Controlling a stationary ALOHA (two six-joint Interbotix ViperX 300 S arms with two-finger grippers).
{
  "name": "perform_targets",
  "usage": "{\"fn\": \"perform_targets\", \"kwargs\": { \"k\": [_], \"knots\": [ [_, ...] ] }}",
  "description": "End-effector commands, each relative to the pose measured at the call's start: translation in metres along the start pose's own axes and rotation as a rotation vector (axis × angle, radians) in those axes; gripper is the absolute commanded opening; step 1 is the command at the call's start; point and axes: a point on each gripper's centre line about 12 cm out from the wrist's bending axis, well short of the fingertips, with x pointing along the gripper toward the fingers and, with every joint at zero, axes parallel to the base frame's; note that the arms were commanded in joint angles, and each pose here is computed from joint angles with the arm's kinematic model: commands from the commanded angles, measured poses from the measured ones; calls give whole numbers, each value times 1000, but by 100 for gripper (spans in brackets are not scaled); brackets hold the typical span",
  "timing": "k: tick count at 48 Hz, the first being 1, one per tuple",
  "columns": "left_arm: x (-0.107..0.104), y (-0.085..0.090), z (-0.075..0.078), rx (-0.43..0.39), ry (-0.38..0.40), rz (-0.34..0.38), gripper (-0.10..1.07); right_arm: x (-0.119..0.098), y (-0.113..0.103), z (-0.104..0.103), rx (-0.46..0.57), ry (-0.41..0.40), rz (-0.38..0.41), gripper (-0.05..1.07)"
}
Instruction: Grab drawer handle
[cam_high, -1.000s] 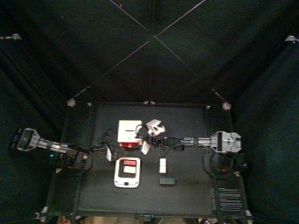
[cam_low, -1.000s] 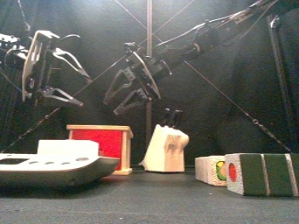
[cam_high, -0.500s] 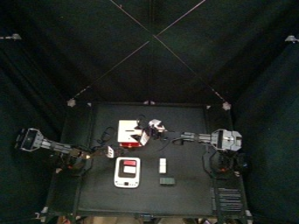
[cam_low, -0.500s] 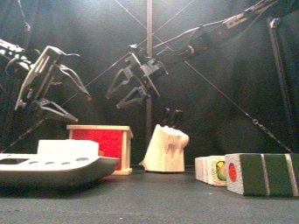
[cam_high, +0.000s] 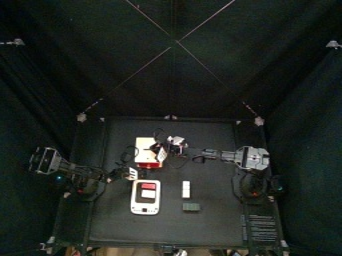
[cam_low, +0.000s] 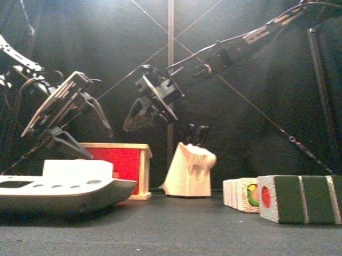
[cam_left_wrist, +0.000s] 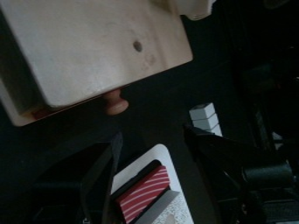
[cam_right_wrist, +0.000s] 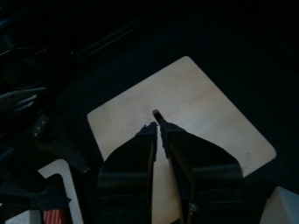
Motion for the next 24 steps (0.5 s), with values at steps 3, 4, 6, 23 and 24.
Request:
{"fn": "perform_targets", "kwargs": {
  "k": [3,4,6,23,24],
  "knots": [
    [7,0,5,-46,-24,33,92,-6,-7,15,9,-26,-18,45],
    [8,0,5,-52,-27,39,92,-5,-8,14,10,-22,-22,43],
    [9,1,6,-65,-36,50,92,-3,-10,13,13,-19,-26,42],
    [19,3,18,-129,-74,93,92,9,-17,7,22,-3,-40,39],
    [19,4,18,-129,-73,95,92,10,-19,7,24,-2,-44,39]
  ]
}}
